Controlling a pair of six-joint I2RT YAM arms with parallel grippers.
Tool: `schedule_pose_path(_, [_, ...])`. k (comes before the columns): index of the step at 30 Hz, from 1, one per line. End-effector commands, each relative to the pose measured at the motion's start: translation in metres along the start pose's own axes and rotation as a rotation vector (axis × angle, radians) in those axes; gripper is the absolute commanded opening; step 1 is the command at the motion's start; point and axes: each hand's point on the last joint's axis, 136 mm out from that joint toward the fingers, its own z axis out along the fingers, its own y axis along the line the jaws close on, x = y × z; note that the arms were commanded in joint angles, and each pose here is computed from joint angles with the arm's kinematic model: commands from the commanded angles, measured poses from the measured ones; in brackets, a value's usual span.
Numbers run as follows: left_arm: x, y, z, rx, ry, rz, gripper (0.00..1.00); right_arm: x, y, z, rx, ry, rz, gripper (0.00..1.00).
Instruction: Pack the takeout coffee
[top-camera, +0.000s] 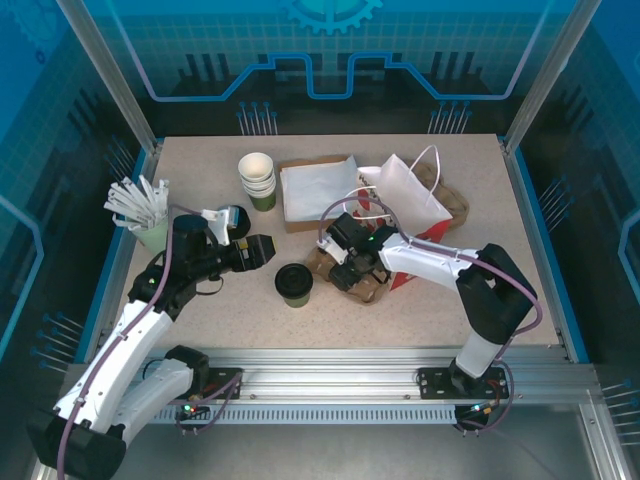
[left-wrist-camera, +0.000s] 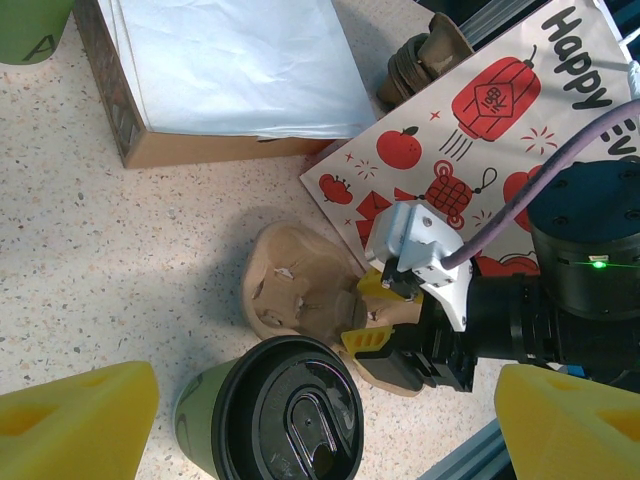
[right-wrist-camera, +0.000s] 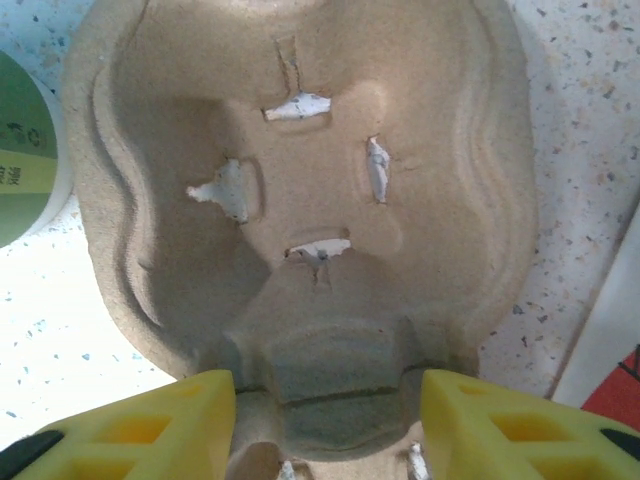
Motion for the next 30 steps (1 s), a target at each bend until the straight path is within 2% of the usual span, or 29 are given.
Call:
schedule_pose_path(1, [-0.009,-0.012,-0.006,0.043,-0.027,0.025,0.89,0.000,0.002,0.003,-0.040,0.026,-0.005,0.51])
schedule_pose_path(13, [-0.008,-0.011,-0.006,0.047,-0.031,0.024,0.89,0.007,-0.001,0.009,-0.032,0.090,-0.025,0.47])
schedule_pose_path(22, [-0.007,-0.010,-0.005,0.047,-0.031,0.025,0.89,0.006,-0.001,0.006,-0.030,0.085,-0.024,0.34])
schedule_pose_path(30, [-0.007,-0.011,-0.005,0.051,-0.035,0.019,0.89,-0.001,0.001,-0.020,0.012,0.014,0.011,0.24])
